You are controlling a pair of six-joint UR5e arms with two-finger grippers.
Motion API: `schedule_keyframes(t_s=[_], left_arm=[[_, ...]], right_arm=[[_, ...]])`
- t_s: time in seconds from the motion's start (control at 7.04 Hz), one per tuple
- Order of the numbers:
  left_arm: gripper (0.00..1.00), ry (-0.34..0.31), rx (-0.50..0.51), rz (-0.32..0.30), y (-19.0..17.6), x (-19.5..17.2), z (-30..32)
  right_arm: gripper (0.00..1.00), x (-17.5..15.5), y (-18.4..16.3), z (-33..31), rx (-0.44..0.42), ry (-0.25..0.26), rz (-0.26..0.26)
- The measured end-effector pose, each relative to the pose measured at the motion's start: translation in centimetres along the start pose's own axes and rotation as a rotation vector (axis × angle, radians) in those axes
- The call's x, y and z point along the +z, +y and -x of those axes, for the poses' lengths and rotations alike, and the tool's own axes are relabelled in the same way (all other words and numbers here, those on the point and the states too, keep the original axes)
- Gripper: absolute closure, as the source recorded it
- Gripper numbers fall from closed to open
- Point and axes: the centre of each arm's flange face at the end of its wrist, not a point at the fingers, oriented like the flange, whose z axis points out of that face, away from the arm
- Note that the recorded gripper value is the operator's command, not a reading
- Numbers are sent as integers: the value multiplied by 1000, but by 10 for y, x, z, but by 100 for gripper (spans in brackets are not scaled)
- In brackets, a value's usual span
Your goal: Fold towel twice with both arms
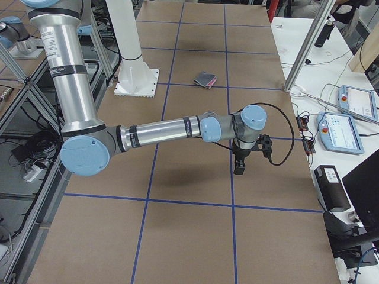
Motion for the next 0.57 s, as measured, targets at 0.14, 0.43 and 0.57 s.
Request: schedule_keyframes(t_s=[0.14,0.43,0.57], left_arm=[[0,0,5,-4,-1,-2,-2],[0,0,14,-11,-2,-4,-5],[0,0,18,-15,-2,-6,-7]], right_arm=[[0,-1,0,-2,4,-4,-1],[0,-2,0,-3,3,-5,-3],[0,-3,1,-2,2,-6,-6]])
